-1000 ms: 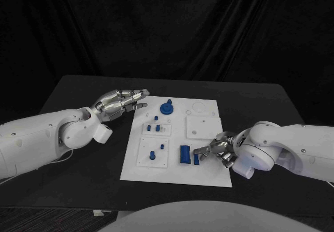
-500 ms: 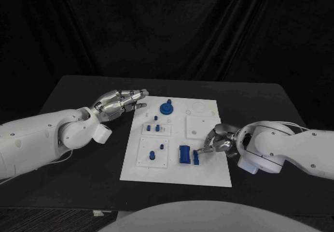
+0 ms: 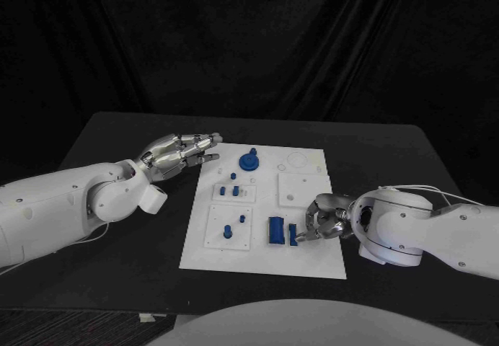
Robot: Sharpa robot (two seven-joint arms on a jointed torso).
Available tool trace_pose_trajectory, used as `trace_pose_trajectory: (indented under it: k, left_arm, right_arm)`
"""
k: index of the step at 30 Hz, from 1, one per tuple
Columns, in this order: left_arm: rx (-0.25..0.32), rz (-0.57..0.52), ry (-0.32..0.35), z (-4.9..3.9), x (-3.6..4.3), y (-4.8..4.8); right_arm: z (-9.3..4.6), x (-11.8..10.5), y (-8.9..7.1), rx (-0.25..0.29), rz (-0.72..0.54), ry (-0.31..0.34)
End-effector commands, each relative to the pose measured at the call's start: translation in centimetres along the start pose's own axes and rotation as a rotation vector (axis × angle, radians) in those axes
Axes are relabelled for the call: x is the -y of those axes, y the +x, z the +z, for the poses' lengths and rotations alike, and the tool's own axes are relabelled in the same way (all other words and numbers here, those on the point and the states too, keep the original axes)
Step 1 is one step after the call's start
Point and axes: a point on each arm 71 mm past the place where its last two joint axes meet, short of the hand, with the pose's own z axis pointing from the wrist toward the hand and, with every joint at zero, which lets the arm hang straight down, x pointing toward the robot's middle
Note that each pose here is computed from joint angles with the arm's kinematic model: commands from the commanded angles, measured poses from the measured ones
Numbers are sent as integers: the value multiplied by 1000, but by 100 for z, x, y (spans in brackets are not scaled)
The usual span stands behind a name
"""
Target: Assemble the parts on the task board
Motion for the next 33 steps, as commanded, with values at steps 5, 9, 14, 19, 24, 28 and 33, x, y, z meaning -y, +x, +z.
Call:
trace_pose_trajectory:
  k: [5,9,14,19,24,28,33]
  left_arm:
    - [-10,-13,13,9,7,12]
    - [-10,-13,12,8,6,11]
    - [-11,-13,11,9,5,9]
    - [-11,-13,10,10,4,8]
    - [-12,-13,9,11,2,9]
    - [-13,-14,8,12,1,9]
    - [-14,-15,7,14,-1,11]
  right_arm:
    - [12,2,53,-19,-69,9]
    - [14,-1,62,-21,-70,9]
    - [15,-4,66,-22,-71,9]
    - [20,-8,68,-22,-71,10]
    - [28,-12,67,-20,-71,13]
    - [39,-14,64,-18,-70,18]
    - [56,-22,65,-18,-72,26]
